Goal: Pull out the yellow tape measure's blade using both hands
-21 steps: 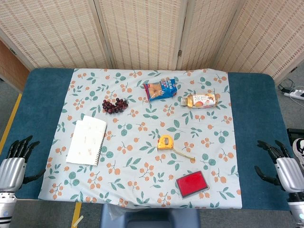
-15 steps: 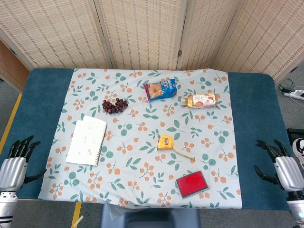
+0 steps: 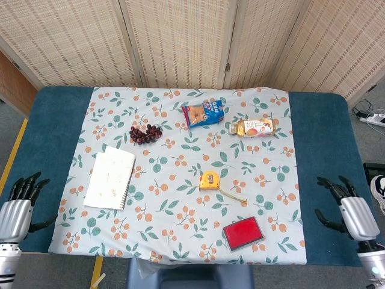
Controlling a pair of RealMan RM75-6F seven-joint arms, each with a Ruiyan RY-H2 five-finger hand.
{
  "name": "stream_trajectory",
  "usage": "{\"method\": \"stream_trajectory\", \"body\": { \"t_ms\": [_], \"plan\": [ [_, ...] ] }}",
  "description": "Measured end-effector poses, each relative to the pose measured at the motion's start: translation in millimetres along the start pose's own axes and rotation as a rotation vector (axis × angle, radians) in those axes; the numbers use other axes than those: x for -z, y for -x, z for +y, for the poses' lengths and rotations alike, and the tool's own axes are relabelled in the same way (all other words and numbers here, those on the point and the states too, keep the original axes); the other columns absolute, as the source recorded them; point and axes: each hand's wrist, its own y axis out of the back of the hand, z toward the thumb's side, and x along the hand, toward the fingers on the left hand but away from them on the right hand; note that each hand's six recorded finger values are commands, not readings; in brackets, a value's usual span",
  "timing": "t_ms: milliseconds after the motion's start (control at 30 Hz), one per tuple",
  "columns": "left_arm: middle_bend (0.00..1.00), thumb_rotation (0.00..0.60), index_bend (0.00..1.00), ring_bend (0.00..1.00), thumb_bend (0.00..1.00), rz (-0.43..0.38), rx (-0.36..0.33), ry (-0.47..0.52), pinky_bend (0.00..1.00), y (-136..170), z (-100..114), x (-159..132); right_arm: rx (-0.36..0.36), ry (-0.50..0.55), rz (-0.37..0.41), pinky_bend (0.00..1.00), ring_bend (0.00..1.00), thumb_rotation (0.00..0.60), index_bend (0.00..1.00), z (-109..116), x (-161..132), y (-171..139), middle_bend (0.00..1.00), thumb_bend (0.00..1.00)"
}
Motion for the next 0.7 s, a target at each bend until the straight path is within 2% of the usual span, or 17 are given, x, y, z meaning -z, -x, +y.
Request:
{"method": "stream_trajectory", "body": {
  "t_ms": [200,367,500,700],
  "plan": [
    [0.07,0.6,0.2,0.11,0.21,-0.002,0.006,0.011,0.0,1.5,-0.9,1.9,-0.083,-0.039,0.022,0.06,0.24,0.6,0.16,-21.4,-19.7,21.5,0.23,0.38],
    [0.07,0.6,0.2,0.11,0.21,-0.004,0.004,0.015,0.0,2.5,0.3,2.9,-0.189,-0.063,0.057,0.05,0.14,0.6,0.01,-49.2,-43.6,47.1,0.12,0.36],
    [0.07,0.6,0.2,0.11,0.21,-0.006,0.002,0.013,0.0,4.3,1.6,3.4,-0.267,-0.098,0.106,0.03,0.08,0.6,0.0,-73.9,-68.7,71.5,0.03,0.34],
    [0.07,0.6,0.2,0.11,0.21,0.001,0.004,0.013,0.0,6.1,1.5,5.2,-0.361,-0.158,0.183,0.03,0.08,0.6,0.0,-109.1,-111.5,109.7,0.04,0.34]
  ]
}}
